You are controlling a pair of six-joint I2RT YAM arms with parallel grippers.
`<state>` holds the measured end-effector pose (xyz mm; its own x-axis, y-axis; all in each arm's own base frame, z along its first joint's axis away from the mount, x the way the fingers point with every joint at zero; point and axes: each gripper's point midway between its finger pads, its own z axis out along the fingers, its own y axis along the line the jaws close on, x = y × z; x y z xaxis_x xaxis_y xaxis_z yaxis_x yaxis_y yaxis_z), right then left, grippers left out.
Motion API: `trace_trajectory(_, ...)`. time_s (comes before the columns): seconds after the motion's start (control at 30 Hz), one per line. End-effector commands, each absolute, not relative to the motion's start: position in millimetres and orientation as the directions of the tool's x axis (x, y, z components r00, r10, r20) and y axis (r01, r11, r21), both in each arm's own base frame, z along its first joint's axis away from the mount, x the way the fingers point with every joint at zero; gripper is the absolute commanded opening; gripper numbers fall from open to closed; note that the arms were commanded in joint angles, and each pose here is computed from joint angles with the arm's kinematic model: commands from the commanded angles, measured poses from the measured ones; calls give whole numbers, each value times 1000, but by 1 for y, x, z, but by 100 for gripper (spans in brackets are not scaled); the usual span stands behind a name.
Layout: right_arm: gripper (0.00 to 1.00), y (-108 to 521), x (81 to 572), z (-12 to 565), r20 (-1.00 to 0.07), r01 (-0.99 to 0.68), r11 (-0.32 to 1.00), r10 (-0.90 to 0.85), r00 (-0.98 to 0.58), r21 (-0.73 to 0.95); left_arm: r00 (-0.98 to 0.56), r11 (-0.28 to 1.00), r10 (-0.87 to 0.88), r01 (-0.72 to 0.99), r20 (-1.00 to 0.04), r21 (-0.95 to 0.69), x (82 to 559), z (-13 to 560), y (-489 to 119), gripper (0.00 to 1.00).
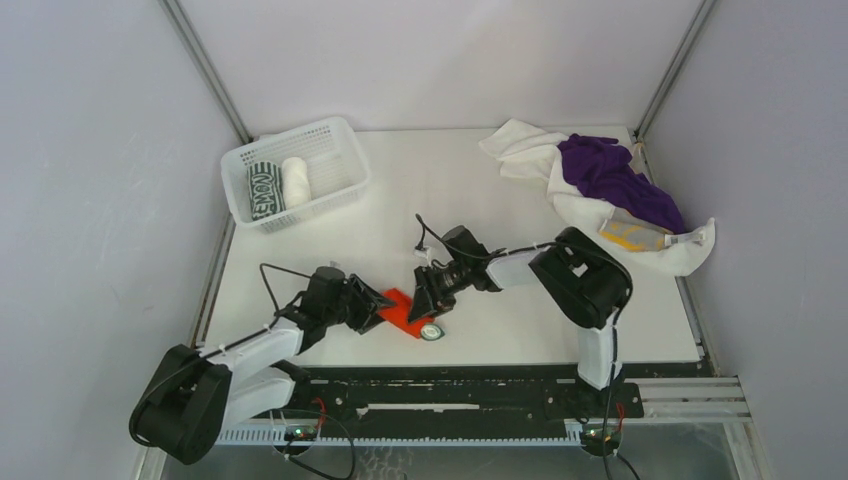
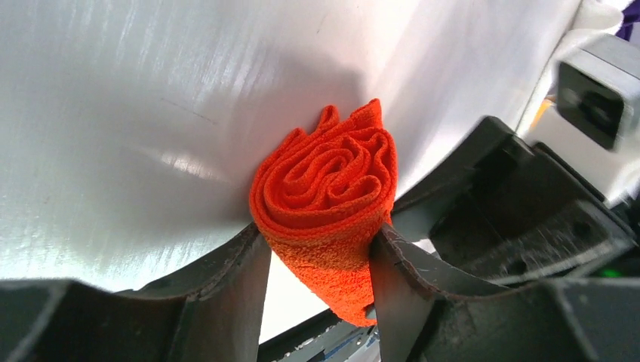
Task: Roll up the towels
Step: Roll the towel at the center of the board.
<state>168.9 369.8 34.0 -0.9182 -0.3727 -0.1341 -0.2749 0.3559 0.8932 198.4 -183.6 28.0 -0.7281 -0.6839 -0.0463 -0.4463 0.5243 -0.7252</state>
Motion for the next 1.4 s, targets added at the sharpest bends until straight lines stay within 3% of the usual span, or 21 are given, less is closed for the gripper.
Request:
trace_trajectory(0.0,52,349,179,32,-300,-466,528,-373,-878,710,-736,638,-671,-512,-89,-575,184,0,-161,53)
trace_trajectory(0.2,60,334,193,62,-532,-669,639,-440,-723,379,-753,664,-653,-518,-80,-539,180,-7,-159,53)
trace_trajectory(0.37,64,335,190,89,-676,-775,626,-535,-507,86,-767,676,-637,-511,-74,-531,180,-7,-161,53)
trace_trajectory(0.57,65,355,174,102,-720,-817,558,-626,-299,-146,-774,689,-628,-504,-83,-521,181,-6,-161,54)
trace_trajectory(0.77,65,371,169,84,-667,-817,518,-706,-240,-253,-780,697,-620,-495,-87,-519,181,-5,-162,55)
trace_trajectory(1.03,54,368,162,49,-582,-826,496,-766,-272,-267,-778,682,-623,-487,-85,-546,184,6,-167,66)
trace_trajectory(1.2,47,371,153,40,-584,-856,500,-738,-339,-135,-754,642,-650,-476,-96,-601,189,26,-169,76)
trace_trajectory(1.37,43,374,149,36,-586,-868,497,-704,-401,-3,-749,619,-656,-462,-93,-635,190,40,-174,78)
